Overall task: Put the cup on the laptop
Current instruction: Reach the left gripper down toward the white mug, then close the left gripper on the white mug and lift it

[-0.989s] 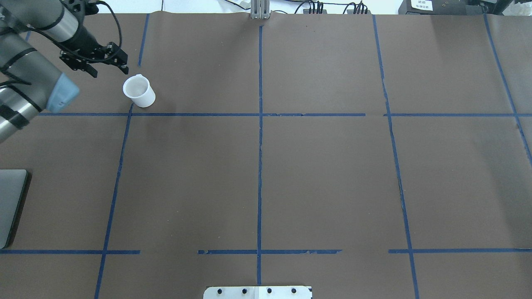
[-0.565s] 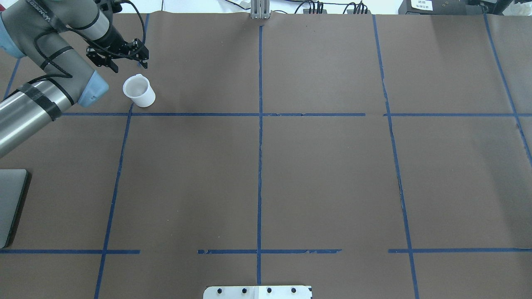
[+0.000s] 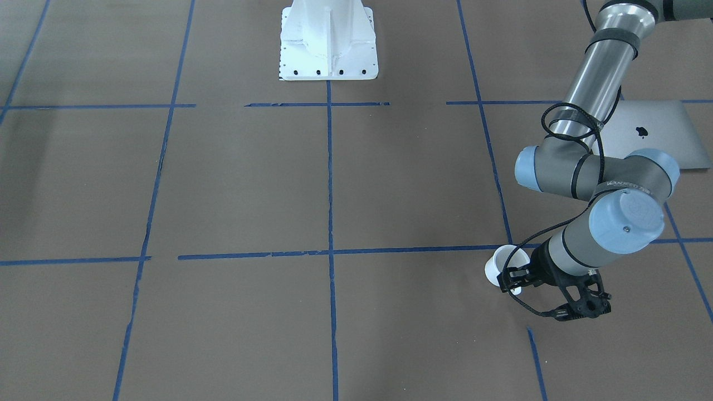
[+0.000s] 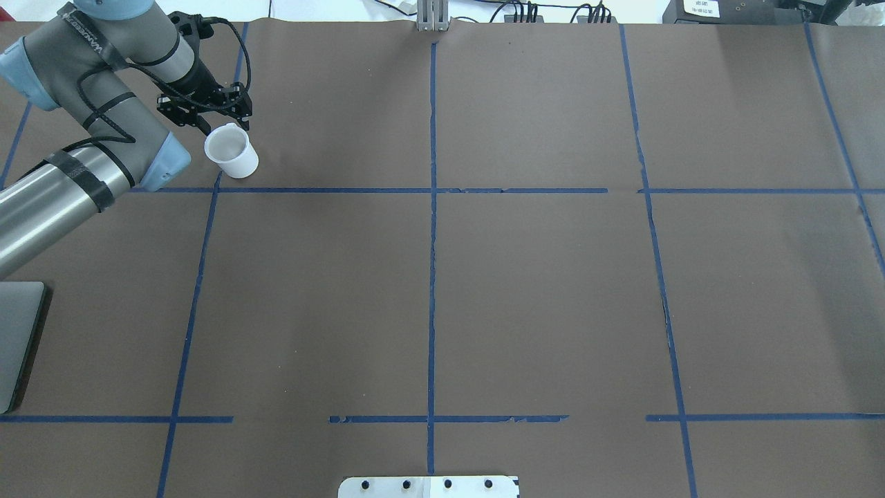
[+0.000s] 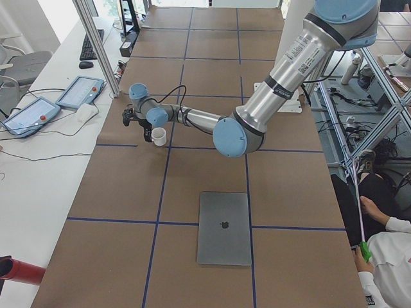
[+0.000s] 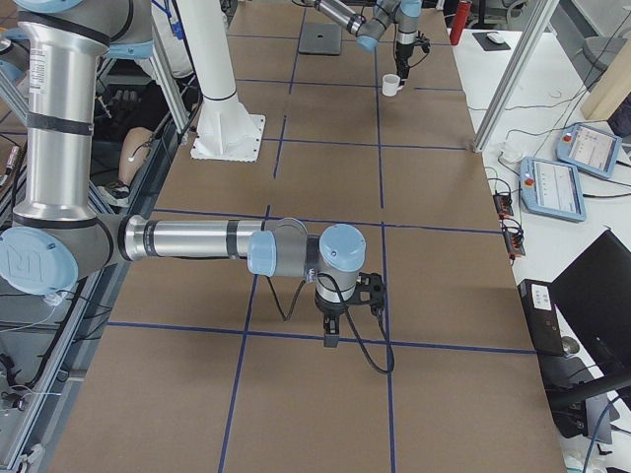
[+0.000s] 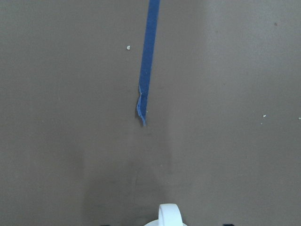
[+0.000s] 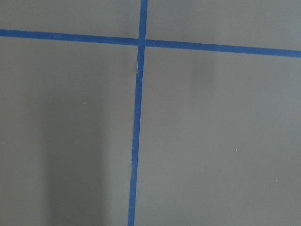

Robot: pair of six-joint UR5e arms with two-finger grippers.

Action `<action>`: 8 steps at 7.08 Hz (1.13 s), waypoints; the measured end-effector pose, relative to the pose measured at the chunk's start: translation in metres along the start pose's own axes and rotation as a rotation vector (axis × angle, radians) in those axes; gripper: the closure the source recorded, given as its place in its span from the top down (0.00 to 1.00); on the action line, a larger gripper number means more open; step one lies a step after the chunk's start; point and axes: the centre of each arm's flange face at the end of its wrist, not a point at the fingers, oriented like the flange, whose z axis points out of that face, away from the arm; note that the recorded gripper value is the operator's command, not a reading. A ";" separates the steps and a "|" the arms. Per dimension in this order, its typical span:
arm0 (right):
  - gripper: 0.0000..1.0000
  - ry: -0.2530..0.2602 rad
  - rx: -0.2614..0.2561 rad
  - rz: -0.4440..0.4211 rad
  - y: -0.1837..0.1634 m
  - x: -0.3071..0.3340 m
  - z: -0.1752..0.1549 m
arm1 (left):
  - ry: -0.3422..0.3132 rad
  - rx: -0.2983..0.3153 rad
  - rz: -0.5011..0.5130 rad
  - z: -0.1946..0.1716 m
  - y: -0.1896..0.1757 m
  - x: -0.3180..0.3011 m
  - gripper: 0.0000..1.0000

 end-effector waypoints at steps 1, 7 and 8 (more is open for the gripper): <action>1.00 0.000 0.000 0.000 0.000 0.000 0.000 | 0.002 0.000 0.003 0.002 0.001 0.000 0.13; 1.00 0.000 0.000 0.000 0.000 0.000 0.000 | 0.042 0.027 0.021 -0.026 0.004 -0.010 0.00; 1.00 0.000 0.000 0.000 0.000 0.000 0.000 | 0.067 0.034 0.042 -0.042 0.020 -0.033 0.00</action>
